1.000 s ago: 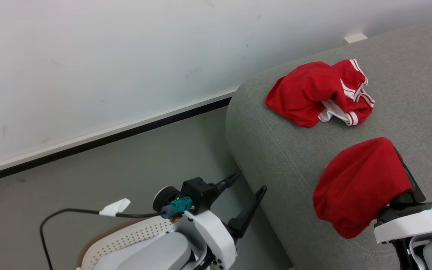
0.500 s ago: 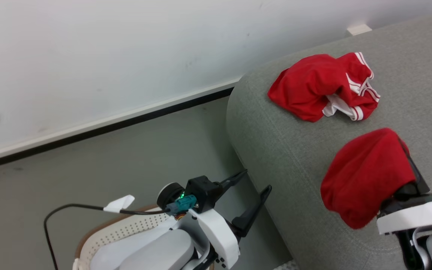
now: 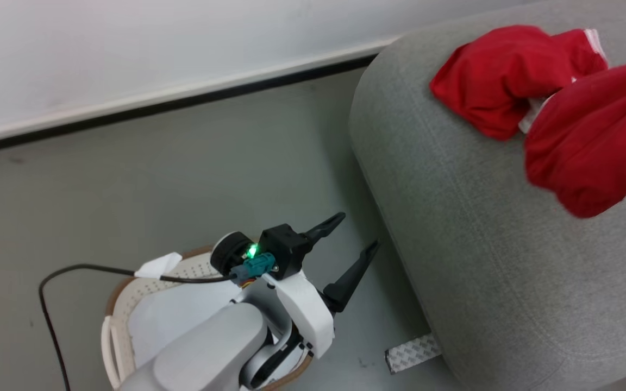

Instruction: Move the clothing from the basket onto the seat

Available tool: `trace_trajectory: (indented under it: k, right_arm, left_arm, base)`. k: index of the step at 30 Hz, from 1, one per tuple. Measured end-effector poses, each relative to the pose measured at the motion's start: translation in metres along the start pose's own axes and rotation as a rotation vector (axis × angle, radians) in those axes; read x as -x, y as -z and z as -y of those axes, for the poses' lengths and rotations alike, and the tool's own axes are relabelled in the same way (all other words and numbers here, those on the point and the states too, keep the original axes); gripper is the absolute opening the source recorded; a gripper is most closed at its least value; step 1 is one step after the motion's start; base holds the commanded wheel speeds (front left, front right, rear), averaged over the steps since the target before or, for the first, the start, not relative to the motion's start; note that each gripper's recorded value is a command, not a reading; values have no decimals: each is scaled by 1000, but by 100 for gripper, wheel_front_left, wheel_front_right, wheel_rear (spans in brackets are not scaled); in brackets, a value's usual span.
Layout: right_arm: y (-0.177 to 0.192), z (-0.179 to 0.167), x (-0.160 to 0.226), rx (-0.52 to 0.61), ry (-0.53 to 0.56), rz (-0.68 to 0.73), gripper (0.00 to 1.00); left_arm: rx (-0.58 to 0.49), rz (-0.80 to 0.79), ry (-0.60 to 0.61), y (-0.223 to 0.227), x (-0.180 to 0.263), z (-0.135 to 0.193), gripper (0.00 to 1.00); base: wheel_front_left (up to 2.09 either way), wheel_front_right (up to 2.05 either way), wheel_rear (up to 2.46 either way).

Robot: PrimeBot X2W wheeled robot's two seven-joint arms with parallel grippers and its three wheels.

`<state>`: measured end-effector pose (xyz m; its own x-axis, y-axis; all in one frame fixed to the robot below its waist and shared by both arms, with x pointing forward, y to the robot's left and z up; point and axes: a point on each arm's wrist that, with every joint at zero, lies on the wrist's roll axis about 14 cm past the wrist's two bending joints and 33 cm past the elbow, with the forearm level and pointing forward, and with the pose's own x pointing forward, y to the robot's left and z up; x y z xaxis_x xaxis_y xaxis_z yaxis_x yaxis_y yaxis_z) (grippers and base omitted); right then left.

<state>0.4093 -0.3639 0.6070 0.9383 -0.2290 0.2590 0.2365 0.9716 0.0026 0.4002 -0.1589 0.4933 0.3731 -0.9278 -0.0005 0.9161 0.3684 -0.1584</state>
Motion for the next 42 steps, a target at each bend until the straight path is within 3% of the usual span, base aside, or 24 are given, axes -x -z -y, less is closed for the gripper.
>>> trace_trajectory:
  k: [7,13,22,23,24,30,32,33,34,35,42]
  right_arm:
    - [3,44,-51,163,47,-70,0]
    - [34,71,-82,231,105,-200,0]
    - [136,83,-86,315,129,-569,0]
    - [151,84,-81,298,142,-636,7]
    - [187,83,-58,307,140,-830,40]
    - [216,71,-35,259,115,-1035,37]
    - [215,68,-34,243,106,-1049,44]
    - [214,68,-33,243,101,-1053,55]
    - [212,69,-32,240,100,-1059,95]
    - [211,69,-29,231,102,-1068,100]
    - [198,56,-13,218,35,-1092,100]
  left_arm:
    - [36,-30,-38,22,3,-29,100]
    - [70,-65,-73,47,6,-55,100]
    - [116,-106,-123,83,13,-87,100]
    - [121,-109,-127,87,13,-89,100]
    - [132,-118,-134,94,15,-92,100]
    - [137,-126,-142,100,15,-97,100]
    - [133,-125,-144,99,14,-98,100]
    - [131,-123,-146,98,15,-98,100]
    - [128,-120,-147,96,15,-98,100]
    - [124,-119,-147,95,14,-98,100]
    - [98,-111,-162,81,21,-92,100]
  base:
    - [0,0,0]
    - [0,0,0]
    - [0,0,0]
    - [0,0,0]
    - [0,0,0]
    - [0,0,0]
    - [0,0,0]
    - [0,0,0]
    - [0,0,0]
    - [0,0,0]
    - [0,0,0]
